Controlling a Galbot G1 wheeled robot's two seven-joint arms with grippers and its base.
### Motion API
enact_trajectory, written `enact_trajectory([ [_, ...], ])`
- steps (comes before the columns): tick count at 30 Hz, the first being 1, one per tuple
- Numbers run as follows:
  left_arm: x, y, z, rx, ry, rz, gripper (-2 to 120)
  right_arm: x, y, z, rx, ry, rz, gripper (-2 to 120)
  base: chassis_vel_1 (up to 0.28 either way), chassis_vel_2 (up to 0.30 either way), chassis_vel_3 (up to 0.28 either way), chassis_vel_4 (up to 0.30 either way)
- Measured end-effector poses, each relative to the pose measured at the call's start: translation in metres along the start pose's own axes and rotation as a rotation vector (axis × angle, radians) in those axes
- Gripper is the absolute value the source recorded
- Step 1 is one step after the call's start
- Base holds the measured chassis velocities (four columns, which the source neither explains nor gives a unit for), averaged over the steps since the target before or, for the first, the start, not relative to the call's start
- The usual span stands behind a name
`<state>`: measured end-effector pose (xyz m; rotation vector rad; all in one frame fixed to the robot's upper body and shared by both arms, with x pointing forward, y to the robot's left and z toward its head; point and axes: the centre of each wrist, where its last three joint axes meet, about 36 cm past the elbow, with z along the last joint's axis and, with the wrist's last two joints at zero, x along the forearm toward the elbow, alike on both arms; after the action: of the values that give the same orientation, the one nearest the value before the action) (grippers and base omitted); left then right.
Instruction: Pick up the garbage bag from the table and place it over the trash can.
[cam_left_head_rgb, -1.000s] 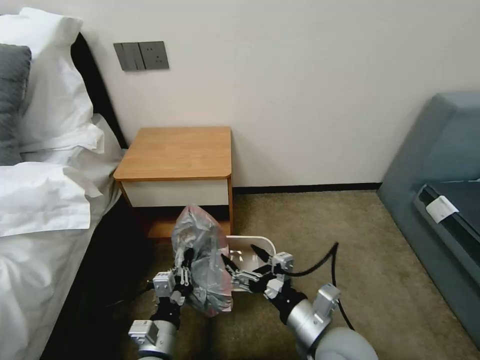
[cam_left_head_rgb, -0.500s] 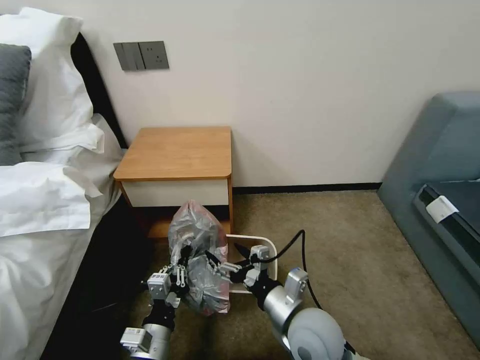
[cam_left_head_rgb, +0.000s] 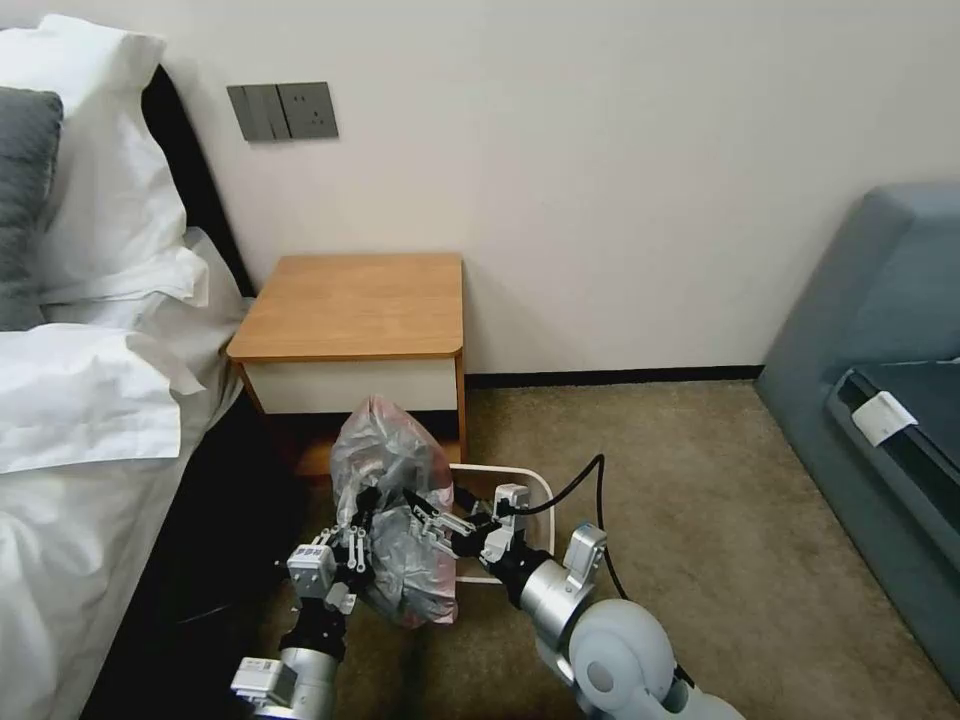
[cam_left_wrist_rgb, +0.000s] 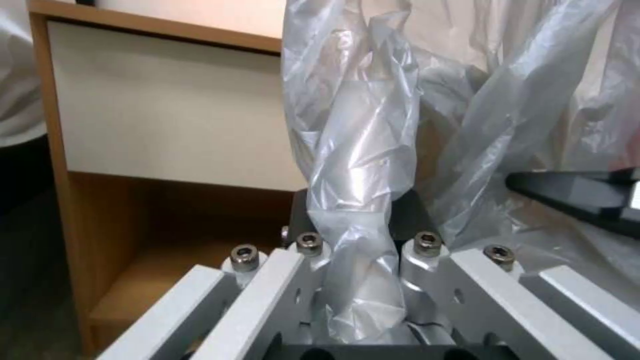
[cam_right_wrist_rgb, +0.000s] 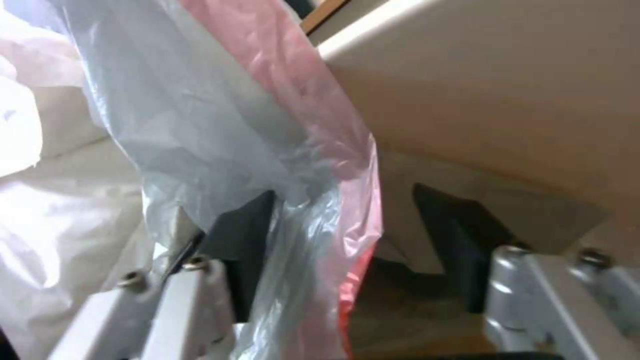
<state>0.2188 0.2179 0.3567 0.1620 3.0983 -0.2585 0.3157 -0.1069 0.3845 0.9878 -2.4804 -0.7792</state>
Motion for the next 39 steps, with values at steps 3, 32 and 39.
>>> enact_trajectory([
  [3, 0.0, 0.0, -0.002, 0.003, 0.001, 0.0, 9, 0.0, -0.001, 0.001, 0.013, -0.002, 0.0, 43, 0.0, 0.0, 0.0, 0.0],
  [32, -0.006, -0.004, -0.008, 0.068, 0.097, -0.157, 9, 0.031, 0.006, -0.019, 0.135, -0.084, 0.0, 0, 0.0, 0.0, 0.0, 0.0],
  [39, -0.014, -0.002, -0.019, 0.129, 0.116, -0.246, 8, 0.049, -0.01, -0.045, 0.173, -0.129, 0.052, 0, 0.0, 0.0, 0.0, 0.0],
])
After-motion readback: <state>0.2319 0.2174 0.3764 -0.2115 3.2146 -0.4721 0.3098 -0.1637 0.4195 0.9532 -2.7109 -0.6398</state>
